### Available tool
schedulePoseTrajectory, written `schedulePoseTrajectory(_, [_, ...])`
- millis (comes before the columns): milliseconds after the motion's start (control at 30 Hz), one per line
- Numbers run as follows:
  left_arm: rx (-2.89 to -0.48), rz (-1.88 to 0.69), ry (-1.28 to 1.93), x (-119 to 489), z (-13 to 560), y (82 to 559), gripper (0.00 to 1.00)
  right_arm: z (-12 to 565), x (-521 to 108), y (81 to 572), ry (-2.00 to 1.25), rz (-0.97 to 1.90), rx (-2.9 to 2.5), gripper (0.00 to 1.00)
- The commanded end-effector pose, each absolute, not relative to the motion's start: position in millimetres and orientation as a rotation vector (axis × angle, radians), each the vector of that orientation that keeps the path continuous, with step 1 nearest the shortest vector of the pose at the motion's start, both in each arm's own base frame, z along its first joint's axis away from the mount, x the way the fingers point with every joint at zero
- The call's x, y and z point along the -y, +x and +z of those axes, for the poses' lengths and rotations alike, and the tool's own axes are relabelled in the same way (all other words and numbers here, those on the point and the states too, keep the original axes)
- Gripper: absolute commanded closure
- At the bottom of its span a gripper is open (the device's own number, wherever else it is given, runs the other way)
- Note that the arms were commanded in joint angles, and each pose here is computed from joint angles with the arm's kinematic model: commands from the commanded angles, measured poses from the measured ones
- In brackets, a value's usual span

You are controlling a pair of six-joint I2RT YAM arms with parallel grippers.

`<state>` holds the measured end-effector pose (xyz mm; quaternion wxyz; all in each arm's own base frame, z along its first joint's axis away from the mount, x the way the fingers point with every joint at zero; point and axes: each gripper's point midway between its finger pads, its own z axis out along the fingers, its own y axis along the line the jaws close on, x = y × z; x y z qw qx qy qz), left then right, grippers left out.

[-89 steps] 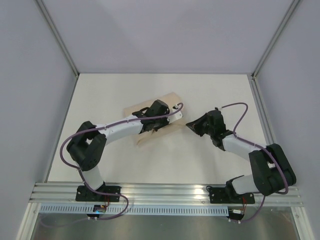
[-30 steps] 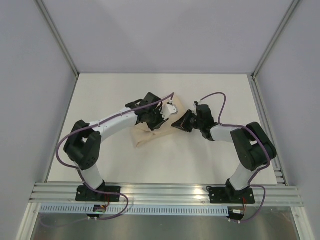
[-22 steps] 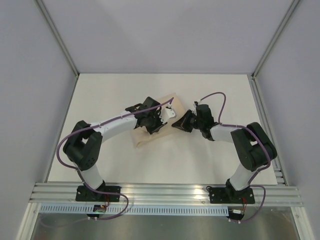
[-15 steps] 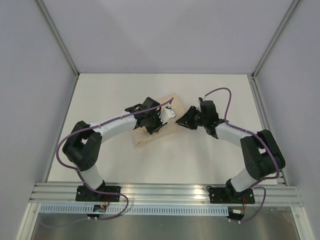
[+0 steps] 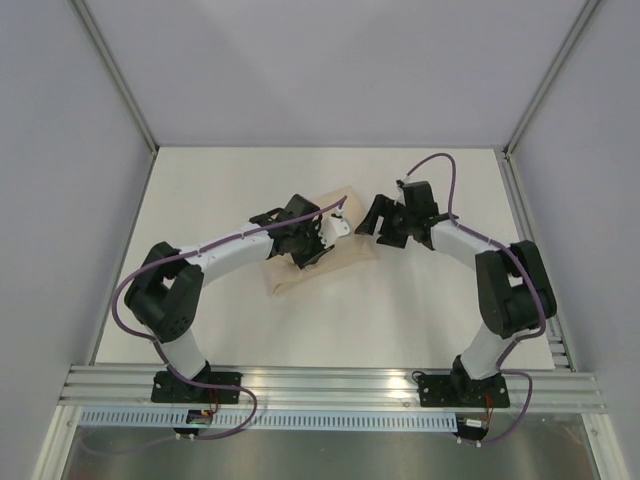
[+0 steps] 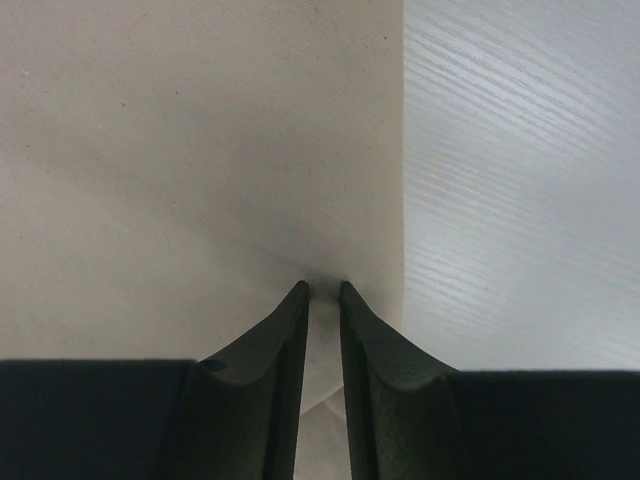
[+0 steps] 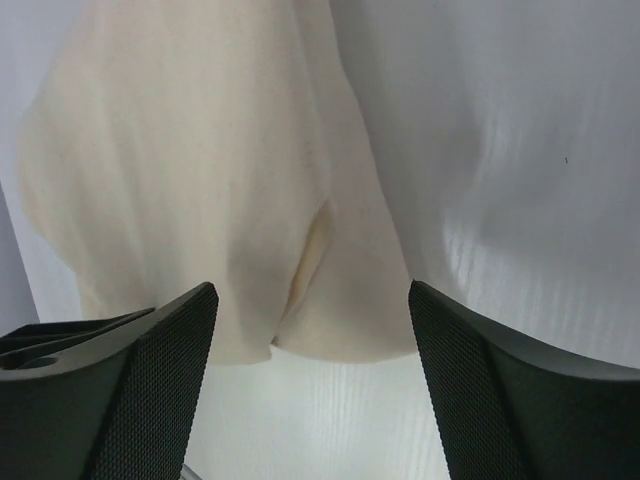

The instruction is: Prepare the surgical pack

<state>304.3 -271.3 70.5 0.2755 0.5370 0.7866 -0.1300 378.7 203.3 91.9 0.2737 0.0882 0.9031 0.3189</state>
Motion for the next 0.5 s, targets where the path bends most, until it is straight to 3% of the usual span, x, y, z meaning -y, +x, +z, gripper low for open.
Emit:
schedulePoseTrajectory(0, [-2.182,-0.360,1.508,258,54,282,0.72,77,-213,391,0.165,0.902,-2.442,0.20])
schedulePoseTrajectory(300, [-2.174,-0.344,1.530,252,63,278,0.70,64,-228,394,0.193,1.073,-2.368,0.58])
schedulePoseTrajectory(467, [-2.143,-0.320,1.493,252,105,282,0.65,50,-228,373,0.253,1.127,-2.387,0.82])
